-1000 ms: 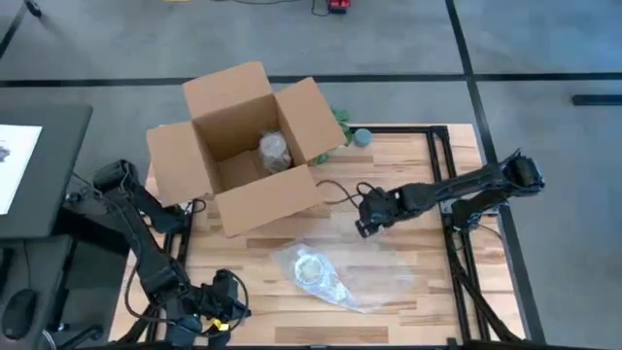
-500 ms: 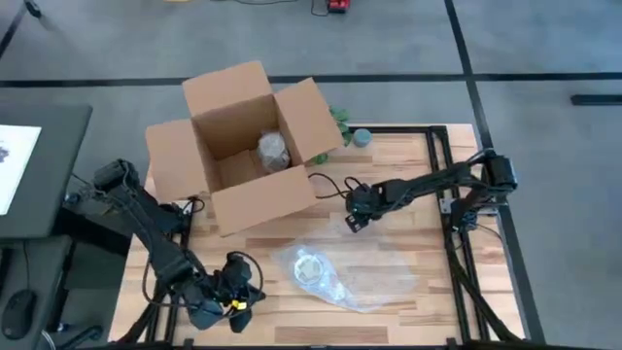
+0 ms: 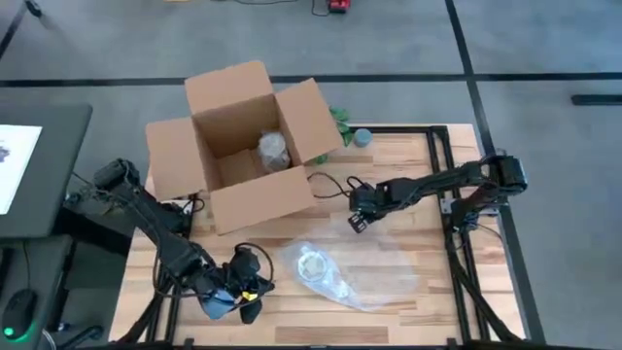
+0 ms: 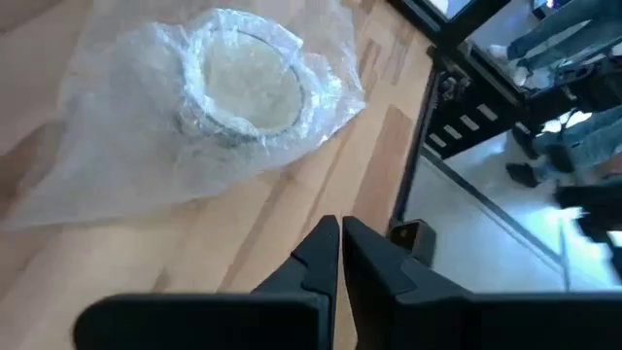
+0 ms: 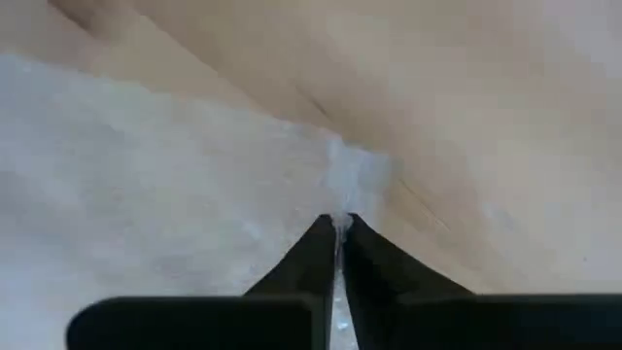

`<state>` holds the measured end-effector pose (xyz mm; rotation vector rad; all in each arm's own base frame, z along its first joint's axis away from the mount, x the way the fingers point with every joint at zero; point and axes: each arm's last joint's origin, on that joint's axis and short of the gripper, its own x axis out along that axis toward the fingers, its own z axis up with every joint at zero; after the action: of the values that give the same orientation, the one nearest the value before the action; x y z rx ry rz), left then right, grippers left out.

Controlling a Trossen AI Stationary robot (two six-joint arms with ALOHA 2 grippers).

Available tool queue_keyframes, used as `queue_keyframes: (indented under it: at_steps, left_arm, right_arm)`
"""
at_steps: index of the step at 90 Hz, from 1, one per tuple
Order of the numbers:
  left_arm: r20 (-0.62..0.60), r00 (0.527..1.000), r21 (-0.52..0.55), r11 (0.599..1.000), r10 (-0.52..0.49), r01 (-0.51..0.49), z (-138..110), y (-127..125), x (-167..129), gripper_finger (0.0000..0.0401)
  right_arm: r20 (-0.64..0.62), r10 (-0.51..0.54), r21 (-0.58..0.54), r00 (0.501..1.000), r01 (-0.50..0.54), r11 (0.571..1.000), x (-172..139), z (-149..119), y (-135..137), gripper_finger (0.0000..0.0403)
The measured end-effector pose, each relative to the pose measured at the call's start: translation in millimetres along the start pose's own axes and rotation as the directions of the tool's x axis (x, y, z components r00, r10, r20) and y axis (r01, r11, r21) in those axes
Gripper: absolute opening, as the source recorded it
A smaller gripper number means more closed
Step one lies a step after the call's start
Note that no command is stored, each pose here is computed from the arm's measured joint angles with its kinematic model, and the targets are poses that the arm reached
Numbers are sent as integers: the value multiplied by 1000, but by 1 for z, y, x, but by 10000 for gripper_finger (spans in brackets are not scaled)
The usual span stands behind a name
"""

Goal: Wrap mug
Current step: Wrap the blue mug with the bubble wrap

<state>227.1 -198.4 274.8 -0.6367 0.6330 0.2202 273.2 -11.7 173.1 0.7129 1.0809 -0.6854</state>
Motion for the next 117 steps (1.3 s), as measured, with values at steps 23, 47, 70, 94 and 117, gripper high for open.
queue_keyframes:
  at_steps: [23, 47, 70, 94, 117]
  left_arm:
    - [-10, 994, 88, 990, 108, -107, -1, 9, 22, 0]
    - [-7, 979, 186, 962, 206, -201, -5, 19, 60, 0]
    - [24, 982, 260, 947, 187, -187, 2, 19, 80, 0]
    - [22, 998, 239, 970, -59, 52, 18, -3, 59, 0]
    - [-39, 997, 225, 973, 68, -58, 14, 12, 54, 0]
  right_arm:
    - [153, 145, 63, 978, -156, 986, -45, 16, 23, 1]
    - [215, 271, 118, 938, -300, 947, -73, 23, 50, 0]
    - [248, 352, 107, 903, -386, 916, -86, 21, 65, 0]
    - [120, 152, -35, 981, -149, 988, -40, 21, 58, 0]
    - [109, 136, -135, 985, -121, 983, -18, 33, 57, 0]
